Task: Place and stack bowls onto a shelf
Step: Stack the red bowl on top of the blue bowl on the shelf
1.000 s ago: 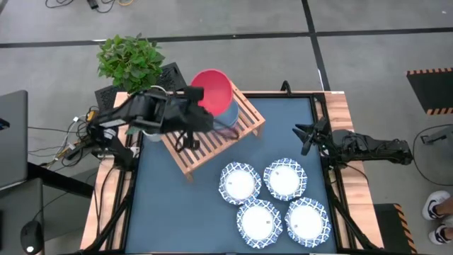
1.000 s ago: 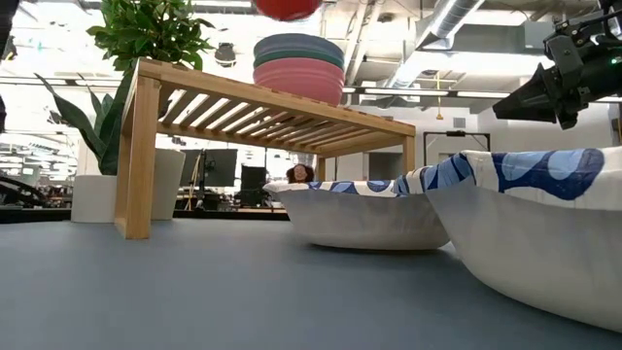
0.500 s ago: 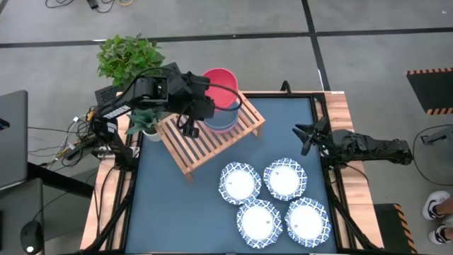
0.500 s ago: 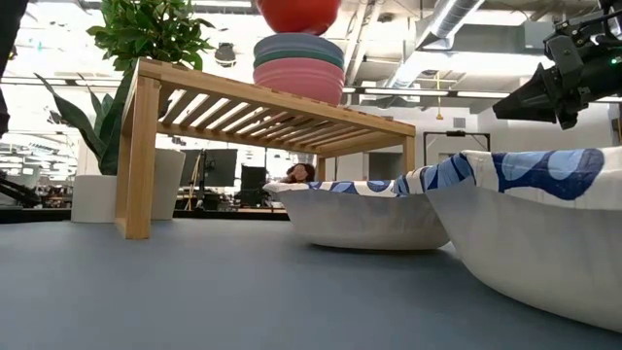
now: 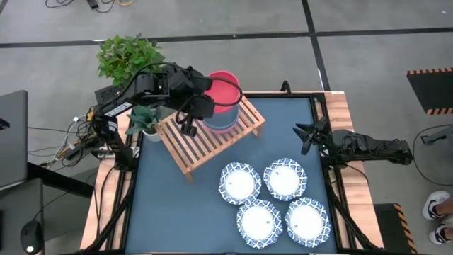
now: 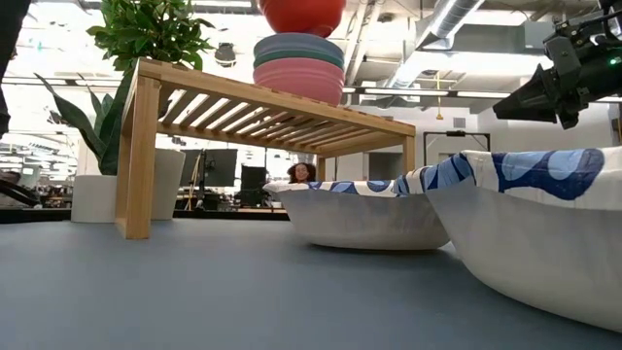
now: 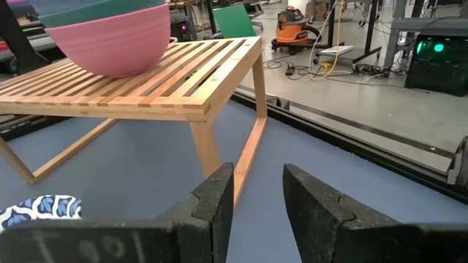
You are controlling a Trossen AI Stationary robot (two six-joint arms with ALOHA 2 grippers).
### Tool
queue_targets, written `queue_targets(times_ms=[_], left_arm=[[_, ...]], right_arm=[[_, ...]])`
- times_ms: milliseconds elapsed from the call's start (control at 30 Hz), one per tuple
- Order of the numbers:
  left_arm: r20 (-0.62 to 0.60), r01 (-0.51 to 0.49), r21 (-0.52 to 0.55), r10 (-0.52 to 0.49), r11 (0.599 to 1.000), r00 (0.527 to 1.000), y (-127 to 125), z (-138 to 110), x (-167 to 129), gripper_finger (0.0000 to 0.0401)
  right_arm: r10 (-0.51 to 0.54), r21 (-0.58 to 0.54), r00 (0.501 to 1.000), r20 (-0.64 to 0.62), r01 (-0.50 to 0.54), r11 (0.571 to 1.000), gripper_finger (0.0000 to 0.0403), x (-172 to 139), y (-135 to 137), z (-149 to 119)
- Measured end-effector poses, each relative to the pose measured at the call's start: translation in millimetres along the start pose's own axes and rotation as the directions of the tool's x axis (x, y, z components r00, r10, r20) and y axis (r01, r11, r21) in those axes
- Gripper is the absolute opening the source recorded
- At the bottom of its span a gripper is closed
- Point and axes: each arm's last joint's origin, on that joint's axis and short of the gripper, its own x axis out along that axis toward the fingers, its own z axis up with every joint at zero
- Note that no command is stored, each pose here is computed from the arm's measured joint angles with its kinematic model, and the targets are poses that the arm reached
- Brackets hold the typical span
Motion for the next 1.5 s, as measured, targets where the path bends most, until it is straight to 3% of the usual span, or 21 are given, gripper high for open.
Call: queue_targets(times_ms=[767, 1133, 1500], left_arm=[[-0.062, 0.091, 0.000, -0.091, 0.996, 0.994, -2.3, -10.6, 0.6, 0.0000], [-0.181, 0.115, 0.027, -0.108, 0.993, 0.978, -10.2, -18.3, 31.8, 0.0000], [-0.139, 0.155, 0.029, -0.149, 0.988, 0.979, -11.4, -16.5, 33.3, 0.0000]], right_arm=[[-0.002, 0.000, 1.000, 0.000, 0.002, 1.000, 0.0144, 0.0, 0.0, 0.0], [-0.001, 0.000, 1.000, 0.000, 0.001, 1.000, 0.0144, 0.0, 0.0, 0.0], [-0.001, 0.000, 1.000, 0.000, 0.001, 1.000, 0.0144, 0.0, 0.0, 0.0]])
